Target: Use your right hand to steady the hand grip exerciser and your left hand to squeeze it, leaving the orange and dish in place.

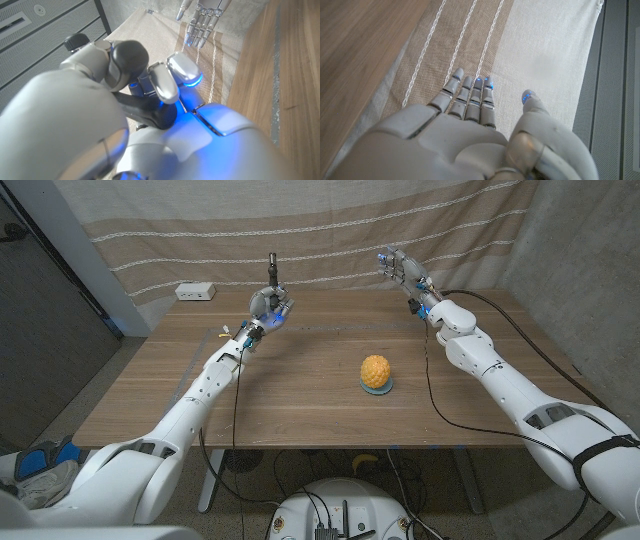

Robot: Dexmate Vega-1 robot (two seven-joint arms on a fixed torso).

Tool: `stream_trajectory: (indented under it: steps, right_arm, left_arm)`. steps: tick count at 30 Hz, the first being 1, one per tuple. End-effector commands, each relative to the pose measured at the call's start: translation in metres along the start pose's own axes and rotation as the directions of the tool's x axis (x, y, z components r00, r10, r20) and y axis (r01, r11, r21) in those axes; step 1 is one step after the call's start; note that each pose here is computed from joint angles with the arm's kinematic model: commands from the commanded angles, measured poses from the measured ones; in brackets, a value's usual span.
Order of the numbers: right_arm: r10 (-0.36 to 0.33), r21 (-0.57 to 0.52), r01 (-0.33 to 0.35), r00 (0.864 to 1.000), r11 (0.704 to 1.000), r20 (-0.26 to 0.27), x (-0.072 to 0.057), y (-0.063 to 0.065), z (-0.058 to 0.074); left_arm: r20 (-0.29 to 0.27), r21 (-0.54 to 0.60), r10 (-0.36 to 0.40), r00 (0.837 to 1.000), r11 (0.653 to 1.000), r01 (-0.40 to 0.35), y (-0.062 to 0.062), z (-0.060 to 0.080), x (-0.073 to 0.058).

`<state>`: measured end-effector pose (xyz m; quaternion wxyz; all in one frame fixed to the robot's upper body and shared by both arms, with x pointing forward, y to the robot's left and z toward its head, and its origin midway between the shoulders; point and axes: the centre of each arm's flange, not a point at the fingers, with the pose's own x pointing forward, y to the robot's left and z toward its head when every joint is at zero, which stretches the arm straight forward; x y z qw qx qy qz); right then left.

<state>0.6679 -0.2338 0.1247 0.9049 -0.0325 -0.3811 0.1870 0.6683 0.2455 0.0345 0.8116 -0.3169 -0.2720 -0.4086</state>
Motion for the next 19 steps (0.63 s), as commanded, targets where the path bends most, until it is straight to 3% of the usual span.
stream_trajectory:
  steps: [1,11,19]
  right_arm:
    - [-0.029,0.175,0.022,0.999,0.984,0.042,-0.026,-0.022,-0.012]
    - [-0.085,0.223,0.071,0.995,0.972,0.052,-0.042,-0.032,-0.018]
    - [-0.1,0.232,0.083,0.993,0.969,0.064,-0.043,-0.035,-0.019]
  left_arm:
    - [-0.014,-0.066,0.015,1.0,0.998,-0.016,0.005,-0.008,-0.003]
    - [-0.036,-0.068,0.021,0.999,0.997,-0.024,0.01,-0.01,0.003]
    - [-0.031,-0.069,0.036,0.999,0.997,-0.038,0.014,-0.009,0.006]
